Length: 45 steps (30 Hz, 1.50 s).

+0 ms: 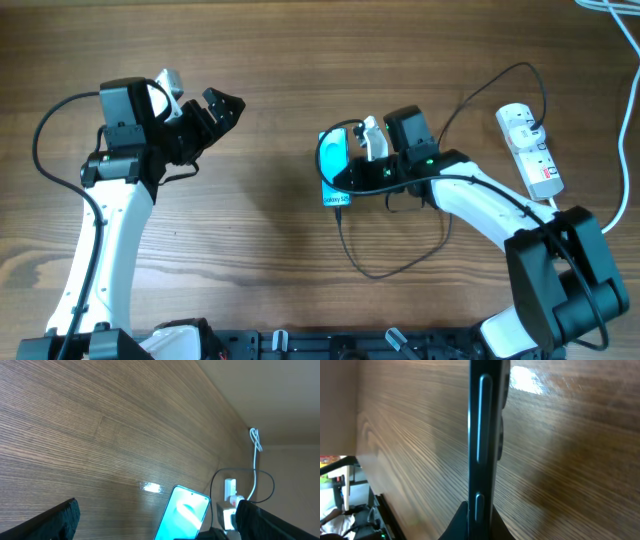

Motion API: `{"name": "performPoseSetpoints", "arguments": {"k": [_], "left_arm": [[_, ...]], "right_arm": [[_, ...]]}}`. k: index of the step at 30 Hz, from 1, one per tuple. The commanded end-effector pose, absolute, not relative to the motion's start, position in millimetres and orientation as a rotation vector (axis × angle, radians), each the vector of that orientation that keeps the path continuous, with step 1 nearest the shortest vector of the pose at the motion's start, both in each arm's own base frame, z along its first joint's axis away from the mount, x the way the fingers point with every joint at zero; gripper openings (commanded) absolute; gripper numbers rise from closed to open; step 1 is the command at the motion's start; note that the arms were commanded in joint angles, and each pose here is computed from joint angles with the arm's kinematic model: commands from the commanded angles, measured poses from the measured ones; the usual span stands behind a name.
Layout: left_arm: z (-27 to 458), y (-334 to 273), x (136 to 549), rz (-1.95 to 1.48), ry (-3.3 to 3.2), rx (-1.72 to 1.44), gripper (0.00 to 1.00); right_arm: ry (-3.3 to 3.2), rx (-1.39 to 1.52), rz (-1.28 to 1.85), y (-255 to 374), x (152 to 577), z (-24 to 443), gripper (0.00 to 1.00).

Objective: Plug charger to phone and switch on socket

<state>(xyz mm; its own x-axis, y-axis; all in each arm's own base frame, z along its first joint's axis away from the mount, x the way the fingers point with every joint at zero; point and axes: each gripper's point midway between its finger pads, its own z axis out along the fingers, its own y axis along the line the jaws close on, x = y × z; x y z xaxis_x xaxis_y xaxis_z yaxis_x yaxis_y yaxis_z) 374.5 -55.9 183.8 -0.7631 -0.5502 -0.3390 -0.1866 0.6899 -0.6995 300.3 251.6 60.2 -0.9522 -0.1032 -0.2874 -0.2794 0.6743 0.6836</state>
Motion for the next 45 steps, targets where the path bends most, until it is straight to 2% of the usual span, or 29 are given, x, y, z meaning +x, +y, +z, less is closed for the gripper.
{"name": "performPoseSetpoints", "arguments": {"k": [1,7,45], "left_arm": [[184.2,-52.0,375.3,-0.867,2.357,-0.545,1.00],[184.2,-52.0,375.3,-0.867,2.357,-0.545,1.00],[184.2,-52.0,375.3,-0.867,2.357,-0.545,1.00]], "right_arm": [[2.678,-0.308,1.058,241.9,297.3,43.5,0.04],[2.631,-0.272,1.072,239.1,292.6,28.8,0.04],[2.691,-0.152,1.007,230.5,294.9,14.7,0.04]]}}
